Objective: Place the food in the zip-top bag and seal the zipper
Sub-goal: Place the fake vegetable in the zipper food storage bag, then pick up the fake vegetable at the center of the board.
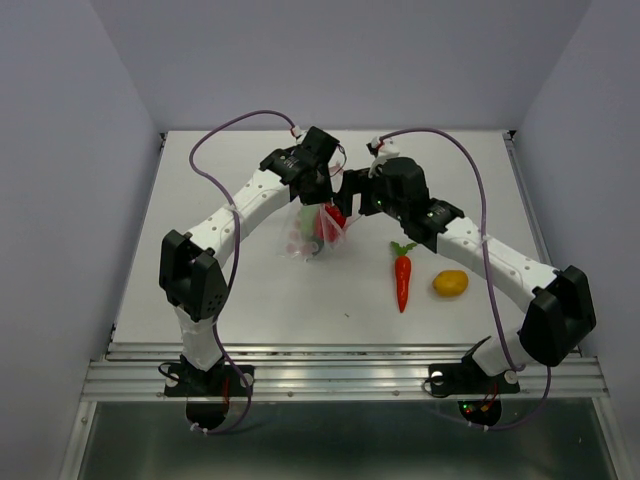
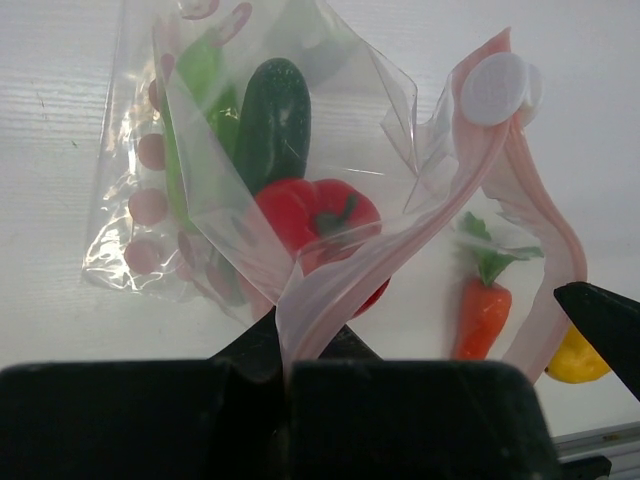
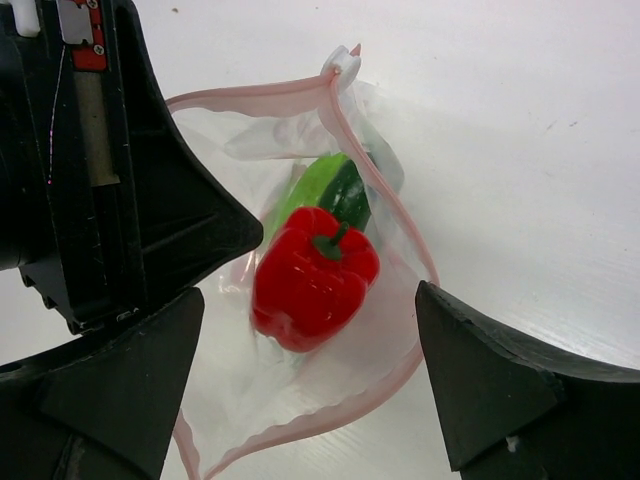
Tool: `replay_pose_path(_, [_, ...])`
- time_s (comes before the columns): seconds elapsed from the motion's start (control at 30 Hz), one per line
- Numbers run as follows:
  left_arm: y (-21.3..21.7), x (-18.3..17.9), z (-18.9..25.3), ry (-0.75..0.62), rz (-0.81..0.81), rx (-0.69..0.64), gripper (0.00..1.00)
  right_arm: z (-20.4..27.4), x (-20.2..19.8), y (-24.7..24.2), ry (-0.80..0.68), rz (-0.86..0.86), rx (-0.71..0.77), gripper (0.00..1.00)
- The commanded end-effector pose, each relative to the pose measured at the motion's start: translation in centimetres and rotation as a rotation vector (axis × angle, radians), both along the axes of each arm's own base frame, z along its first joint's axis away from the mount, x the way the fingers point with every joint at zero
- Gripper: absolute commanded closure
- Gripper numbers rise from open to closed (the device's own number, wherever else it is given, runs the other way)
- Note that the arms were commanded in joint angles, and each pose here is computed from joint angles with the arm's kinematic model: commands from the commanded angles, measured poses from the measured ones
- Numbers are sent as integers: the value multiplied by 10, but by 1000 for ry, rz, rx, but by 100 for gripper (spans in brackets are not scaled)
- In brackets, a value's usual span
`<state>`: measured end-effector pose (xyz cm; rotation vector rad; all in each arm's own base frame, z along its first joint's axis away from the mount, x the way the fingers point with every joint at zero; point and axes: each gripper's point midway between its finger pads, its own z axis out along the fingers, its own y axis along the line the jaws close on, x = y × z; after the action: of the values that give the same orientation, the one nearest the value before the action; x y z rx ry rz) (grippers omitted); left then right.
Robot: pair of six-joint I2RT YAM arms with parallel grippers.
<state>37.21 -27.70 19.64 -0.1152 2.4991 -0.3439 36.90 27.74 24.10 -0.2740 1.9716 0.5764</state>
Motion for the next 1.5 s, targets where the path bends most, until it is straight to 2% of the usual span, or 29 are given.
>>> replay_pose_path(0.0, [1,0,31,-69,0,-41,100,37,-6,8,-48,31,56,7])
replay_pose_path(0.07, [1,0,31,-68,-3,-38,100,45,-9,8,-52,35,75,0])
replay_pose_path(0.17, [2,0,31,-65,-2,-26,100,57,-16,-1,-47,9,89,0])
replay_pose_path(0.37, [5,-2,30,-61,-1,-14,100,62,-21,-64,-14,-299,88,0])
replay_pose_path(0.43, [6,-2,31,-65,-2,-13,100,38,-30,-97,46,-396,59,0])
replay_pose_path(0.47, [6,-2,32,-66,-4,-13,100,43,-28,-105,41,-422,81,0])
replay_pose_path(0.77, [6,-5,30,-66,-14,-23,100,-48,-46,-200,306,-684,-45,0])
replay_pose_path(0.93, [8,-6,28,-66,-17,-13,100,-91,-77,-267,472,-891,-88,0])
replay_pose_path(1.07, [6,-6,27,-67,-26,-18,100,-129,-112,-277,621,-934,-99,0])
replay_pose_path(1.47, [4,-6,24,-64,-42,-19,100,-171,-135,-270,761,-942,-47,0])
